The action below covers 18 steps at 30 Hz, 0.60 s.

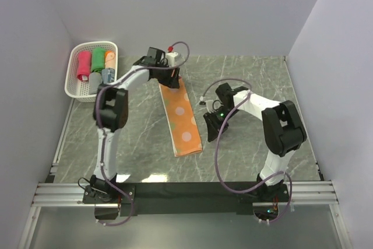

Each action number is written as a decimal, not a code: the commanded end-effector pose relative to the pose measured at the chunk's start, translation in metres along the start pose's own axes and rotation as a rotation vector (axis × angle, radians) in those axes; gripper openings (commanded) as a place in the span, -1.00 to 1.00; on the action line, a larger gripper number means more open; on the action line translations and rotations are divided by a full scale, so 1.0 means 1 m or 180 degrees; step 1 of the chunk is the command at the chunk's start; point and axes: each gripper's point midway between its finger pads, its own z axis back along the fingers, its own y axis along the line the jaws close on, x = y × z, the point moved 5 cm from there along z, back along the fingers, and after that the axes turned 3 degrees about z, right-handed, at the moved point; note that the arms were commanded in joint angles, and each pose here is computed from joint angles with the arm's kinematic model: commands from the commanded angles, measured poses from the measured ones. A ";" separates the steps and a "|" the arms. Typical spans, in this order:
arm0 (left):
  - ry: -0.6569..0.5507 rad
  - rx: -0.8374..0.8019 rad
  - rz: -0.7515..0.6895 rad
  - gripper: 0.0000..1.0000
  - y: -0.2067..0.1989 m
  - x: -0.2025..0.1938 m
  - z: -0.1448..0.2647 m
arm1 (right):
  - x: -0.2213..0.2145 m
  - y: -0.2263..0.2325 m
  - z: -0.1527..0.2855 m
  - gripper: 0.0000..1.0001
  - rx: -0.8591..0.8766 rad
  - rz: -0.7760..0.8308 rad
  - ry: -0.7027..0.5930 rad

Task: Roll the towels
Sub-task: Fold the towel

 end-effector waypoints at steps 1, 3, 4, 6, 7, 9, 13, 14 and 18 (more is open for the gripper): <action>-0.0779 -0.0227 -0.0326 0.15 -0.042 0.058 0.100 | 0.043 0.024 -0.004 -0.36 0.0215 0.0357 -0.0399; -0.0829 -0.0246 -0.0333 0.15 -0.048 0.049 0.122 | 0.050 0.037 -0.003 -0.40 0.0381 0.0492 -0.0494; -0.0848 -0.0234 -0.0316 0.15 -0.050 0.037 0.142 | 0.053 0.045 -0.006 -0.42 0.0440 0.0581 -0.0537; -0.0841 -0.0309 -0.0321 0.14 -0.056 0.021 0.160 | 0.053 0.054 -0.012 -0.46 0.0512 0.0653 -0.0525; -0.0814 -0.0322 -0.0358 0.15 -0.062 0.003 0.173 | 0.048 0.055 -0.020 -0.48 0.0505 0.0650 -0.0416; -0.0819 -0.0328 -0.0412 0.15 -0.070 -0.023 0.194 | 0.036 0.058 -0.039 -0.56 0.0536 0.0650 -0.0182; -0.0665 -0.0375 -0.0736 0.14 -0.089 -0.071 0.214 | 0.022 0.054 -0.061 -0.60 0.0495 0.0533 0.0019; -0.0614 -0.0404 -0.0801 0.13 -0.094 -0.082 0.217 | 0.020 0.053 -0.065 -0.60 0.0482 0.0500 0.0061; -0.0365 -0.0420 -0.1330 0.13 -0.119 -0.136 0.221 | 0.022 0.043 -0.089 -0.61 0.0537 0.0251 0.0235</action>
